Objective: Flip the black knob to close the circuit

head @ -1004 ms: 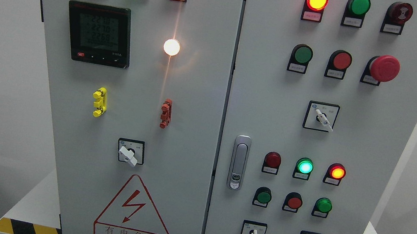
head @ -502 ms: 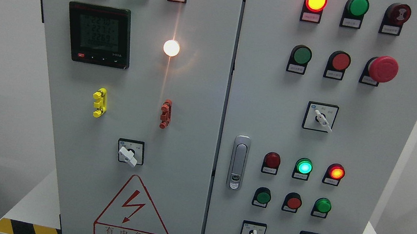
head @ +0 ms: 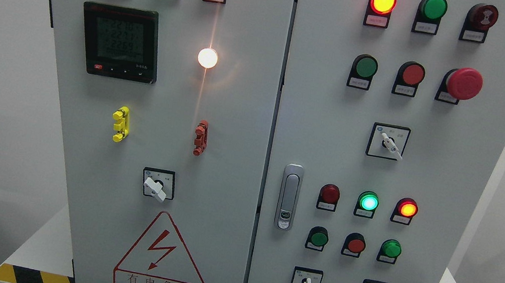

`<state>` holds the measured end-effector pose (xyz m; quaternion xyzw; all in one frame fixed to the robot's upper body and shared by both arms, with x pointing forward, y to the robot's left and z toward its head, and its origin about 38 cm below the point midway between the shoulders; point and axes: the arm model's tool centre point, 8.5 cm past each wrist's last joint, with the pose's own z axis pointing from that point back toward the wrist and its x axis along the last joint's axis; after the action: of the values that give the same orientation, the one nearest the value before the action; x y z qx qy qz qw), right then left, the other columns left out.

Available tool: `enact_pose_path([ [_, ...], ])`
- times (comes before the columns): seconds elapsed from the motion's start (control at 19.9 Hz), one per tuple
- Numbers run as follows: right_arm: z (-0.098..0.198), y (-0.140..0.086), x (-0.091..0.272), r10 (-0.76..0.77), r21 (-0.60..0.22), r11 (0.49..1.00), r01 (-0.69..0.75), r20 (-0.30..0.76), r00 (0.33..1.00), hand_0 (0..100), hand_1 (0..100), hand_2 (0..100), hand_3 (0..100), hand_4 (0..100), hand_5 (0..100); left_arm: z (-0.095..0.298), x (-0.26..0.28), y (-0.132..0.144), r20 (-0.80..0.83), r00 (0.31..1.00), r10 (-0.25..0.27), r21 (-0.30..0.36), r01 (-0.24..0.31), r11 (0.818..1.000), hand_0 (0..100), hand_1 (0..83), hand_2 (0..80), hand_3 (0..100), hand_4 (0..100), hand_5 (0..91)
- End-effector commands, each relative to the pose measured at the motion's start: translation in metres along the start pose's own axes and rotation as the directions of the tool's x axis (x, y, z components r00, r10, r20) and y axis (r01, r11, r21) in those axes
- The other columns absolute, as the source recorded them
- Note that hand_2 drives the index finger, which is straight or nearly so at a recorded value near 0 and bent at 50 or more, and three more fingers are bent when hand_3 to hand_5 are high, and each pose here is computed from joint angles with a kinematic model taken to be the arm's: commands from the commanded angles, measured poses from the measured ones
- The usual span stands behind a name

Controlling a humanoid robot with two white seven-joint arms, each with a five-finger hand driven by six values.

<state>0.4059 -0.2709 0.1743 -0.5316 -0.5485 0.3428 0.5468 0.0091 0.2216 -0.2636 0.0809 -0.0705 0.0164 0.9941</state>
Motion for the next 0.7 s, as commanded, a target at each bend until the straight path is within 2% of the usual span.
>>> enact_pose_path([
  [0.0,0.011,-0.01,0.011,-0.024,-0.032,0.999,0.024,0.021,0.999,0,7,100,100,100,100,0.0,0.0,0.0,0.001,1.0,-0.001,-0.001,0.001,1.0,12,55.6,0.0,0,0,0.0],
  [0.2,0.021,-0.02,0.016,-0.051,-0.086,0.995,0.053,0.025,0.998,1,7,97,100,100,100,0.0,0.0,0.0,0.001,1.0,-0.001,-0.001,0.001,1.0,12,55.6,0.0,0,0,0.0],
  [0.35,0.037,-0.021,0.019,-0.083,-0.087,0.993,0.085,0.021,0.996,1,9,90,100,100,99,0.0,0.0,0.0,0.0,1.0,0.001,-0.002,-0.001,1.0,12,55.6,0.0,0,0,0.0],
  [0.5,0.052,-0.018,0.02,-0.208,-0.068,0.975,0.21,0.037,0.978,1,10,82,100,96,89,0.0,0.0,0.0,0.0,1.0,0.001,-0.001,-0.001,1.0,12,55.6,0.0,0,0,0.0],
  [0.65,0.056,-0.022,0.019,-0.32,-0.089,0.942,0.324,0.053,0.946,1,12,70,98,89,82,0.0,0.0,0.0,0.001,1.0,-0.001,-0.003,0.001,1.0,12,55.6,0.0,0,0,0.0],
])
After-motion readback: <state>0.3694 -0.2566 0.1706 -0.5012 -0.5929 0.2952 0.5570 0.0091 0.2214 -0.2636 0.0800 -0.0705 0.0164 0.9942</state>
